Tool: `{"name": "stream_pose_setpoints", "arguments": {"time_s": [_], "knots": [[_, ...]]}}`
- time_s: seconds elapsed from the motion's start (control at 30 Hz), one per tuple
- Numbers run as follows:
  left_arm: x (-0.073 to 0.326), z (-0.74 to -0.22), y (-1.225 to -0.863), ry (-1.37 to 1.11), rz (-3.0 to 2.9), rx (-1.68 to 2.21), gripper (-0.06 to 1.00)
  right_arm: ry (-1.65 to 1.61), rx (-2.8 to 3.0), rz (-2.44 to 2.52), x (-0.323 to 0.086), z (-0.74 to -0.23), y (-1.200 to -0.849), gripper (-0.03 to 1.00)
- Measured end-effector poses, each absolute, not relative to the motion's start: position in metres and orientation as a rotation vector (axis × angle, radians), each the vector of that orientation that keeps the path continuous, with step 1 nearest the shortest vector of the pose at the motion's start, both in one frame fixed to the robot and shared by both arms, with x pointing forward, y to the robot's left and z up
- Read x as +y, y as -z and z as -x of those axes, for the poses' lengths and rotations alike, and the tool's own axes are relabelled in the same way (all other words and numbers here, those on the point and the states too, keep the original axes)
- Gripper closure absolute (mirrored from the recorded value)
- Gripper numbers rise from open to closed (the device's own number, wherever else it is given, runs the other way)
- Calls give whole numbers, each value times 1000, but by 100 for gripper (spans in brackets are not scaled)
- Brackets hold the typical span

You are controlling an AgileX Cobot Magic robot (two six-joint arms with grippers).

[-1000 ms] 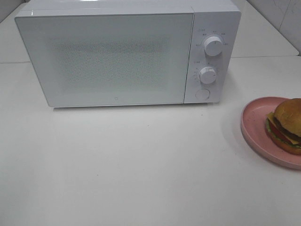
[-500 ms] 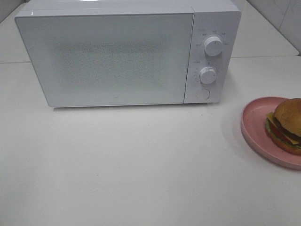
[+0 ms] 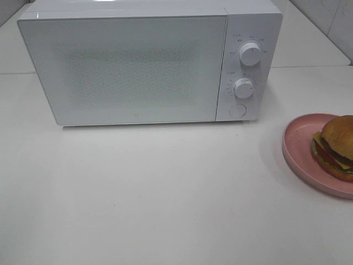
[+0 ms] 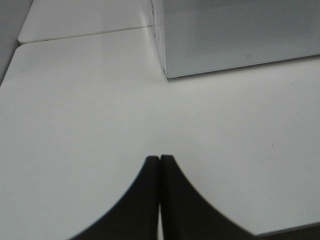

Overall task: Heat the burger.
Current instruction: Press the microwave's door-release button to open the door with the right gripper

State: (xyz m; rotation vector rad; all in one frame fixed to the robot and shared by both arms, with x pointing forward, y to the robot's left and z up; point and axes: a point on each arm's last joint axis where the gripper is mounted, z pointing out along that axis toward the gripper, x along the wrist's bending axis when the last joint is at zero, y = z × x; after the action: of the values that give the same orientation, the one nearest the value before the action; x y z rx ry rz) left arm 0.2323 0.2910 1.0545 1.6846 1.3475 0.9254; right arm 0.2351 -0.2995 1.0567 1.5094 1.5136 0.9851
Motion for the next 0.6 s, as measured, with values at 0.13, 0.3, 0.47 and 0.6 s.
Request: {"name": "stream_pose_setpoints", "arguments": {"time_s": [0.13, 0.3, 0.47, 0.6], "knots": [[291, -232, -1055, -925, -1685, 1347, 94, -985, 1514, -1509, -299, -235, -1057, 39], [291, -232, -1055, -925, -1685, 1347, 94, -985, 1514, -1509, -299, -235, -1057, 39], [291, -232, -1055, -925, -1685, 1347, 94, -987, 1512, -1507, -299, -235, -1057, 39], [291, -232, -1055, -925, -1685, 1347, 94, -1034, 1460, -1455, -299, -237, -1067, 39]]}}
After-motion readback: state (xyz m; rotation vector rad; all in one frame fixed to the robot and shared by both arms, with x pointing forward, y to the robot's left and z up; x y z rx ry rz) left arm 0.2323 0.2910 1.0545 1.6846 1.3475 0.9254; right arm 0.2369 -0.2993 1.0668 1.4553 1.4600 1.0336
